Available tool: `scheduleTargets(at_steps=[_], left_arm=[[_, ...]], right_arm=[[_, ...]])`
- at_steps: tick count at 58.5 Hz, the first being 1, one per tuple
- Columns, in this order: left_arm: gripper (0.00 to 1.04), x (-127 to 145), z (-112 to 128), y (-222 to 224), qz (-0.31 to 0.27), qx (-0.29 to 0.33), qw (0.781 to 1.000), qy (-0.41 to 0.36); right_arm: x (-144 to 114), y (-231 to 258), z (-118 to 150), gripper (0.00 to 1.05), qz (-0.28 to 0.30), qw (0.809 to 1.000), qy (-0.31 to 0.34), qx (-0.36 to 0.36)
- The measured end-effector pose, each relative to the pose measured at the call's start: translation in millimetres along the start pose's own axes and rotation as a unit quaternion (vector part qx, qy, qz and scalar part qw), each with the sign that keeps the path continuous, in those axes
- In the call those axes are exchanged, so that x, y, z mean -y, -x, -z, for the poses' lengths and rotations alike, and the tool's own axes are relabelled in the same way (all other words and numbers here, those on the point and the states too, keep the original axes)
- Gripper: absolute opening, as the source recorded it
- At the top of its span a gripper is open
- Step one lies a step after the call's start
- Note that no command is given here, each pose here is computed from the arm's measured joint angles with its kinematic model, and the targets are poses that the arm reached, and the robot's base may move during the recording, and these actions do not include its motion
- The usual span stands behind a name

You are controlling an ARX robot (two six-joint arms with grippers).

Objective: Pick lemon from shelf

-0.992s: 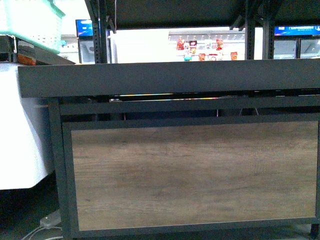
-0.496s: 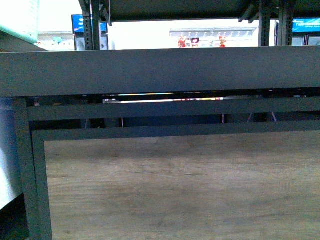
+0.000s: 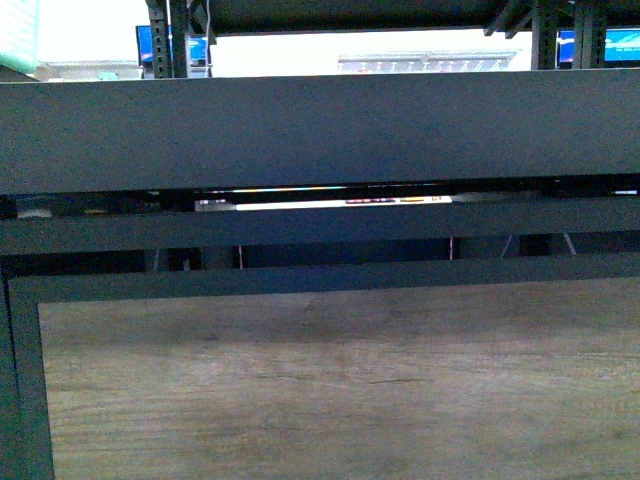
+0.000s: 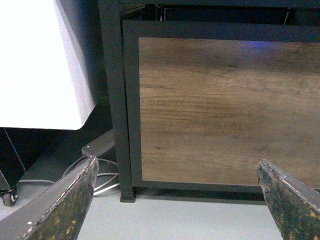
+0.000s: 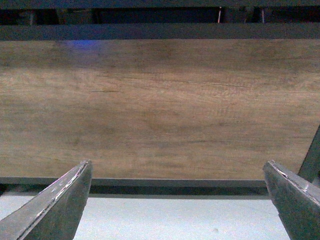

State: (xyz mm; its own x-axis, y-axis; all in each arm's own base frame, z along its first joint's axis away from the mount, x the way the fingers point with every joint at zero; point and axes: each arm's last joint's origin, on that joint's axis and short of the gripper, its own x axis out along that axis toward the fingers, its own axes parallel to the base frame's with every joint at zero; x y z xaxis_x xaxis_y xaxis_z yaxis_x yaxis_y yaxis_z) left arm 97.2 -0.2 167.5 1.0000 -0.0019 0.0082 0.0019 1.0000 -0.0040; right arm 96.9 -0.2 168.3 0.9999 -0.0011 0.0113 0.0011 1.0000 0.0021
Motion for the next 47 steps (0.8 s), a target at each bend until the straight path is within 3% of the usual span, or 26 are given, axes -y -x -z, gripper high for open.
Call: scheduleTargets(at_steps=[47], left_arm=[[0.97, 0.0, 0.0, 0.0, 0.000, 0.000, 1.000, 0.000]], right_arm=[[0.0, 0.0, -0.1, 1.02, 0.000, 1.000, 0.000, 0.000]])
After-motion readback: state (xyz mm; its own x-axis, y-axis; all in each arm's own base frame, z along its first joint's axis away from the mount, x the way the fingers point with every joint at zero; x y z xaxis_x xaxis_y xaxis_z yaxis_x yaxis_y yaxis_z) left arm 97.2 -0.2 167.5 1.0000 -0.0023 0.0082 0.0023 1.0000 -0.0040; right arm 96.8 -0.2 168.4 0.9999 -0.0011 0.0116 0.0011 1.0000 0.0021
